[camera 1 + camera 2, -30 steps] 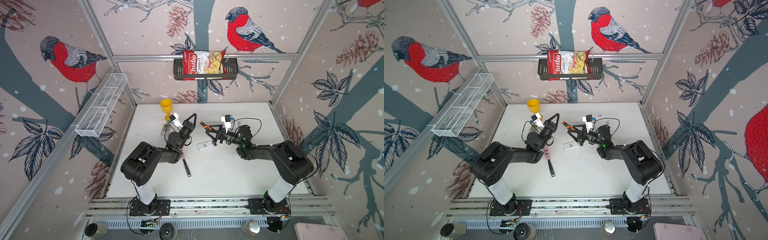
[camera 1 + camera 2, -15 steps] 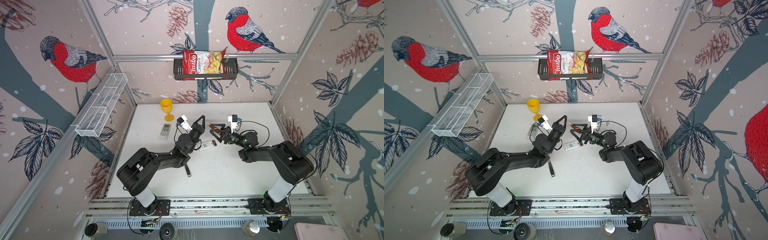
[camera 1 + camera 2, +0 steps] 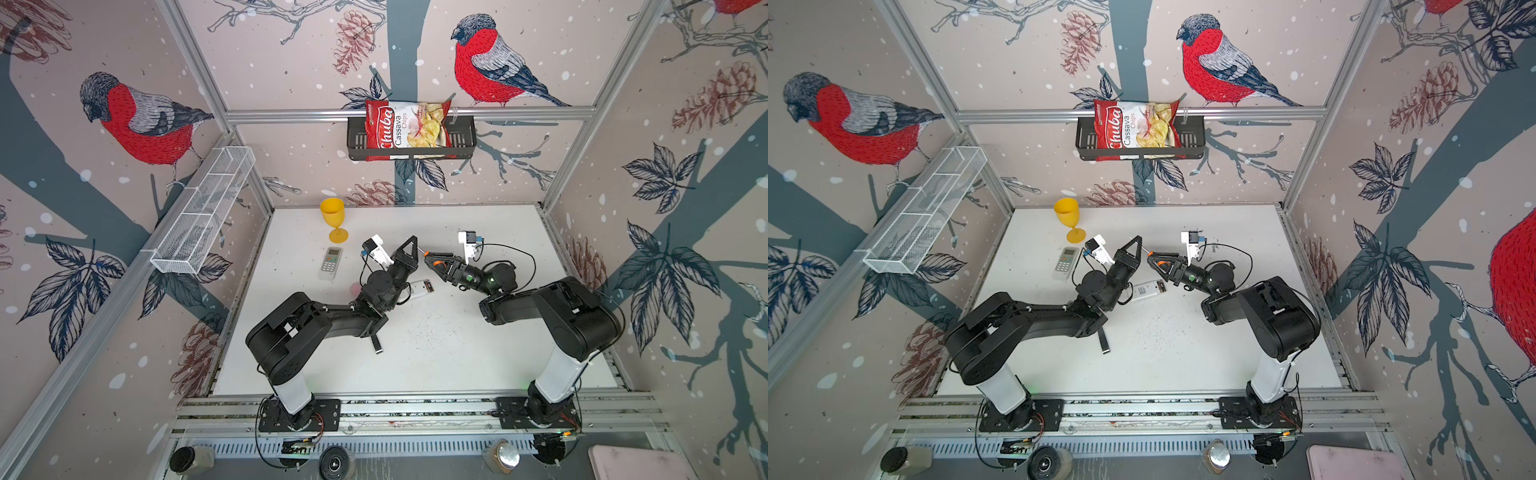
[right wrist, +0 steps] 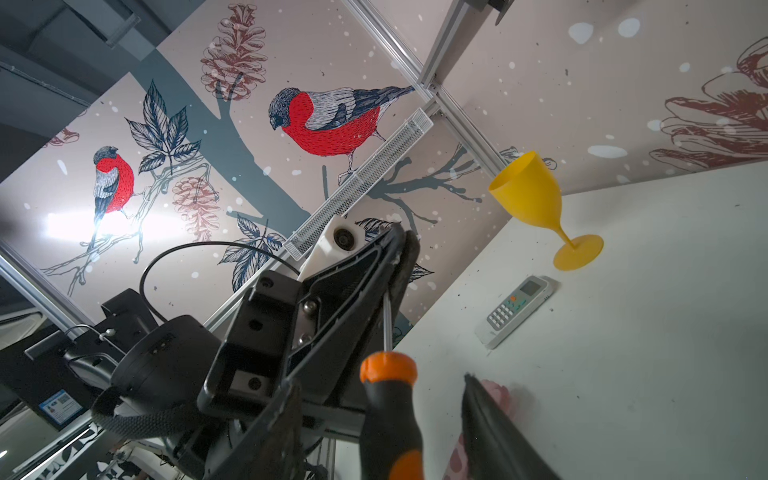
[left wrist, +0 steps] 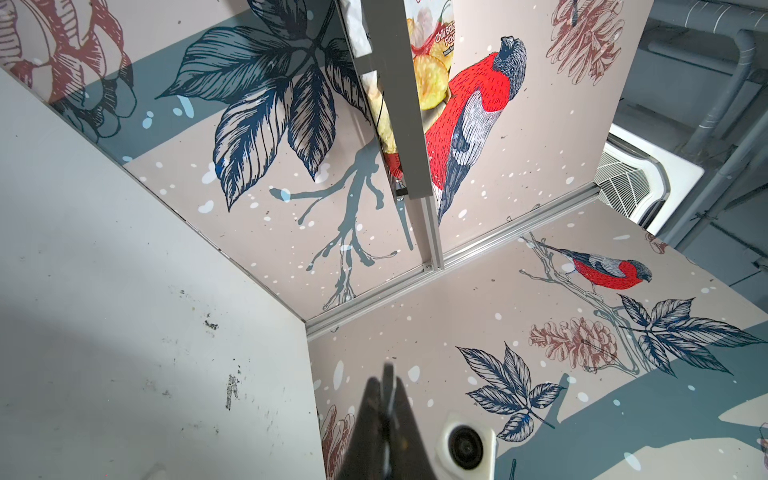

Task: Unload the batteries from the remote control
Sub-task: 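Lower the screwdriver toward the opened remote with the right gripper while the left gripper descends, then insert the screwdriver tip into the battery compartment with the right gripper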

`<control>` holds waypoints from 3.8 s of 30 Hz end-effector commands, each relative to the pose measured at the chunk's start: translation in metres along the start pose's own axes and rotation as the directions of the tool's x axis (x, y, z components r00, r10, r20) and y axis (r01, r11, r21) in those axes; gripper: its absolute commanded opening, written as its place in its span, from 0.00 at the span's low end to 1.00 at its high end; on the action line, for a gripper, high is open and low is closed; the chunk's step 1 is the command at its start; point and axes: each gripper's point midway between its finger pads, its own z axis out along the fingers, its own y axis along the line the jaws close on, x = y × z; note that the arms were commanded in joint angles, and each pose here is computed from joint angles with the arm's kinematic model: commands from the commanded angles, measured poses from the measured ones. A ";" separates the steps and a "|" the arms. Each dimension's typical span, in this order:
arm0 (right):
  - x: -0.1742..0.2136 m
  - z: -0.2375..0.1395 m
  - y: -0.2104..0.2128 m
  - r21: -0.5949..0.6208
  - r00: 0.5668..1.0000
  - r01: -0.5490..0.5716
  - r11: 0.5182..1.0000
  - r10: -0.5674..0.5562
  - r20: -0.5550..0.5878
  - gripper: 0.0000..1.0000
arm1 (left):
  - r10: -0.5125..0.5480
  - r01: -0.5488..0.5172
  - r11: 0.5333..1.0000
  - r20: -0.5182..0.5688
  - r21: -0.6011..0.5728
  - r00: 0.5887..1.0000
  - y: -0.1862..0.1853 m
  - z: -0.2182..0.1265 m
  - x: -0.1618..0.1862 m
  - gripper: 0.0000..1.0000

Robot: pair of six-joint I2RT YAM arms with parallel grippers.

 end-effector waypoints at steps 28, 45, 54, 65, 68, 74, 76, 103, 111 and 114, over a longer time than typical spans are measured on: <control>-0.027 -0.006 0.032 -0.111 0.982 0.147 0.983 -0.132 0.133 0.26 | -0.045 0.044 0.991 0.004 0.123 0.999 -0.013 -0.003 0.016 0.00; -0.028 -0.010 0.036 -0.103 0.979 0.159 0.982 -0.143 0.145 0.36 | -0.058 0.057 0.993 0.002 0.108 0.998 -0.001 -0.011 0.028 0.00; -0.029 -0.012 0.033 -0.091 0.978 0.156 0.984 -0.141 0.152 0.11 | -0.056 0.057 0.994 -0.011 0.098 0.998 0.003 -0.013 0.034 0.00; -0.034 -0.028 0.006 -0.007 0.990 0.095 0.995 -0.094 0.104 0.01 | 0.213 -0.209 0.977 -0.098 0.041 0.972 -0.010 -0.021 0.034 0.98; -0.034 -0.034 -0.006 0.052 0.995 0.077 0.996 -0.081 0.061 0.00 | 0.308 -0.310 0.951 -0.089 -0.008 0.947 -0.009 -0.035 0.019 0.98; -0.018 -0.045 -0.048 0.339 0.978 0.152 0.928 -0.092 -0.187 0.00 | 0.496 -0.529 0.841 -0.226 -0.115 0.838 0.012 -0.050 0.008 0.96; -0.017 -0.050 -0.054 0.417 0.954 0.230 0.879 -0.118 -0.277 0.00 | 0.557 -0.610 0.782 -0.295 -0.129 0.776 0.021 -0.052 0.009 0.96; 0.033 -0.092 -0.107 0.661 0.782 0.356 0.661 0.177 -0.598 0.00 | 0.453 -0.885 0.454 -0.829 -0.102 0.328 0.175 -0.134 0.056 0.96; 0.033 -0.093 -0.105 0.660 0.808 0.346 0.666 0.145 -0.570 0.00 | 0.412 -0.925 0.370 -0.876 -0.088 0.248 0.203 -0.132 0.073 0.96; 0.031 -0.093 -0.105 0.658 0.816 0.344 0.669 0.133 -0.562 0.00 | 0.407 -0.936 0.333 -0.877 -0.116 0.254 0.210 -0.132 0.068 0.96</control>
